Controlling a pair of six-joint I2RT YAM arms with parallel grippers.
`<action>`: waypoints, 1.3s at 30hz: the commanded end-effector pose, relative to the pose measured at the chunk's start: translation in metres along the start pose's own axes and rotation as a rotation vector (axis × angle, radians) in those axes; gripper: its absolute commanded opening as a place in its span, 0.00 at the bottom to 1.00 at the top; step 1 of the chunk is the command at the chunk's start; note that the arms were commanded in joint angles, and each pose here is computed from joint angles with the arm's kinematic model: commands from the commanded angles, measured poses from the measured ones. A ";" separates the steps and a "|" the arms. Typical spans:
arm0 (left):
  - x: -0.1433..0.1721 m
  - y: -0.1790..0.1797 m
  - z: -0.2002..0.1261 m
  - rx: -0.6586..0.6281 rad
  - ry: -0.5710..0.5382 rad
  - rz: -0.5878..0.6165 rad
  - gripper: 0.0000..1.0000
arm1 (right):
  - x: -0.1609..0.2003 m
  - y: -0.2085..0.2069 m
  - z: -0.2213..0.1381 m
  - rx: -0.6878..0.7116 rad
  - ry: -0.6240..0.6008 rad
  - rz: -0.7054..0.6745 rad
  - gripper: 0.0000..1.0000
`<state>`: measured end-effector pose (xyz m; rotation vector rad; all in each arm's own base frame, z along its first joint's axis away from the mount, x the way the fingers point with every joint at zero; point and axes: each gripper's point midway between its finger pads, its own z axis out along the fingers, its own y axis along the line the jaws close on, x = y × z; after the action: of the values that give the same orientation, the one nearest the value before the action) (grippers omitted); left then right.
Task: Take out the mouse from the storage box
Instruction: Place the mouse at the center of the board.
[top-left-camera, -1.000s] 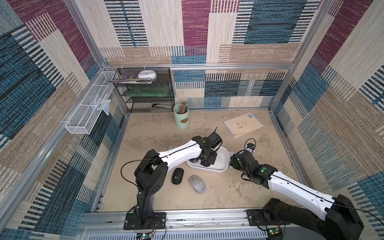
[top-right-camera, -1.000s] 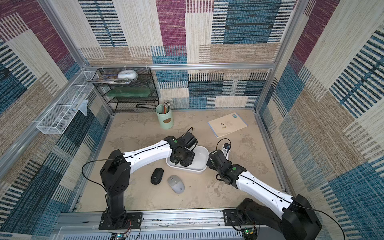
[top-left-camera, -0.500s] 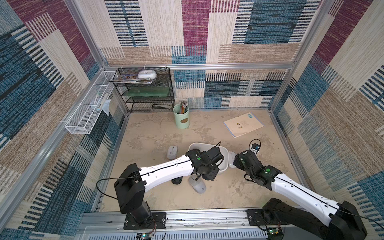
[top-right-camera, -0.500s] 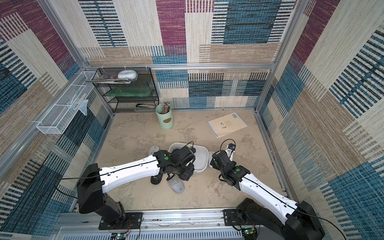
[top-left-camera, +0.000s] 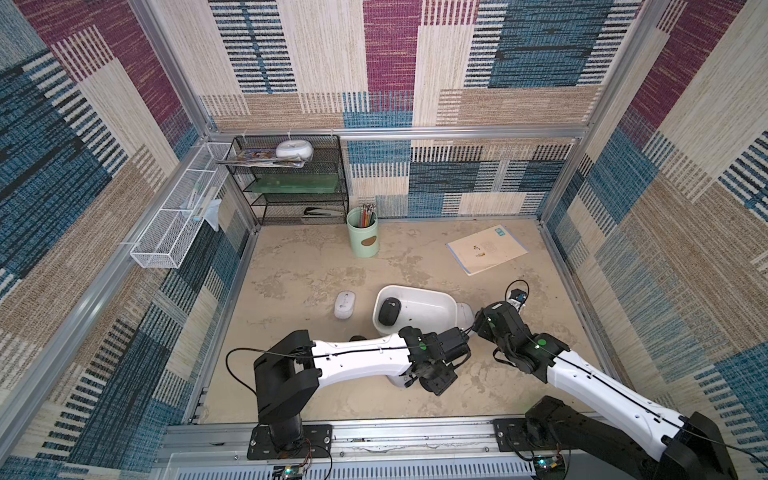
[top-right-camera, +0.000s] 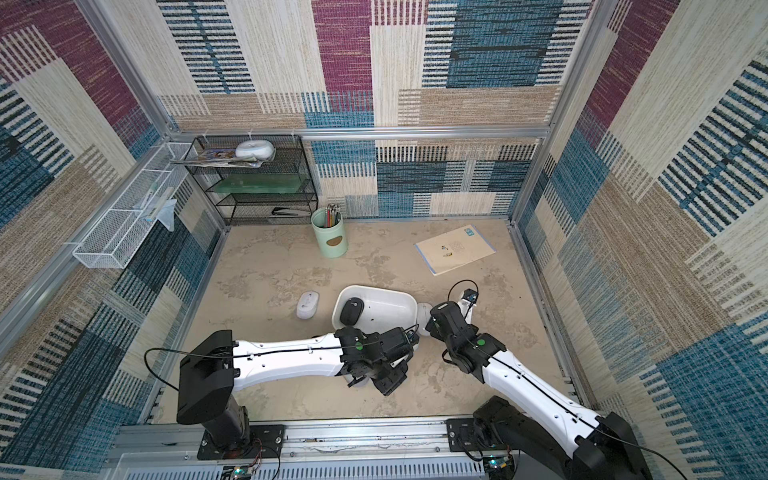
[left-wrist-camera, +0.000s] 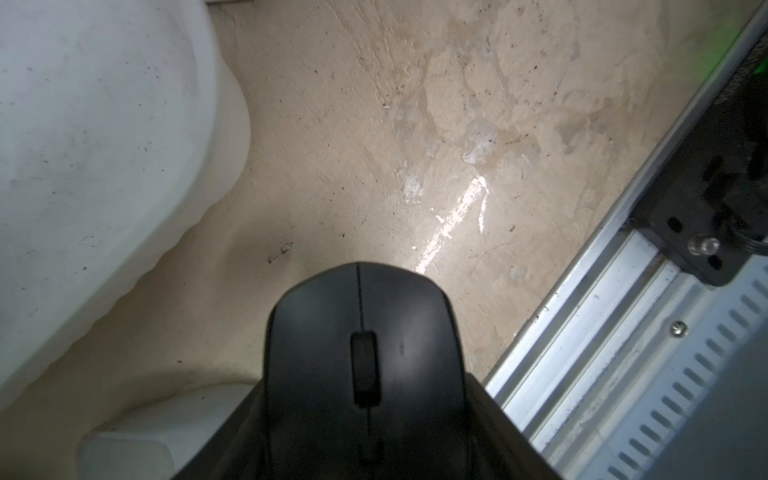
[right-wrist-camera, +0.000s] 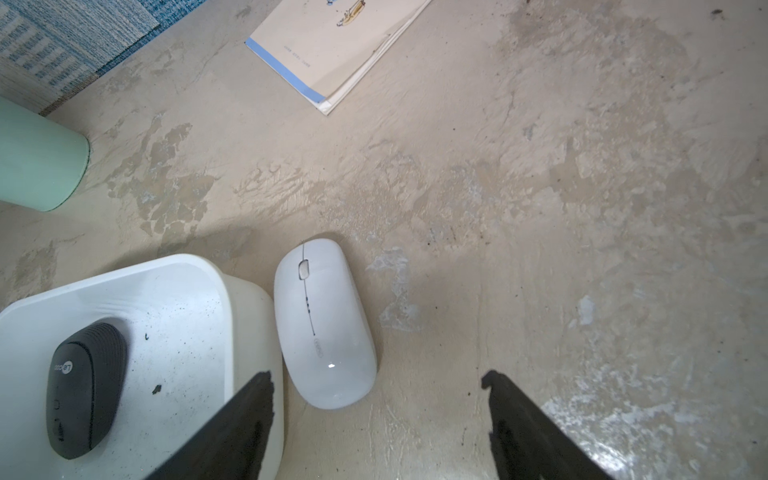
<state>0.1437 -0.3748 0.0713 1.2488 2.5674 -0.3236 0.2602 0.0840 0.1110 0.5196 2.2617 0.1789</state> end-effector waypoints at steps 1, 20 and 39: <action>-0.003 -0.004 0.009 0.018 0.001 0.028 0.62 | 0.001 -0.004 -0.001 0.008 0.000 0.009 0.83; -0.002 -0.003 0.033 0.002 0.027 0.038 0.82 | -0.001 -0.005 -0.003 -0.001 -0.009 0.012 0.83; -0.015 0.098 -0.084 -0.117 -0.431 -0.264 0.87 | -0.010 0.046 -0.014 -0.213 0.026 -0.111 0.83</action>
<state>0.1967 -0.3171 0.1310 0.8848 2.3774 -0.4319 0.2647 0.1043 0.1286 0.3839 2.2652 0.2893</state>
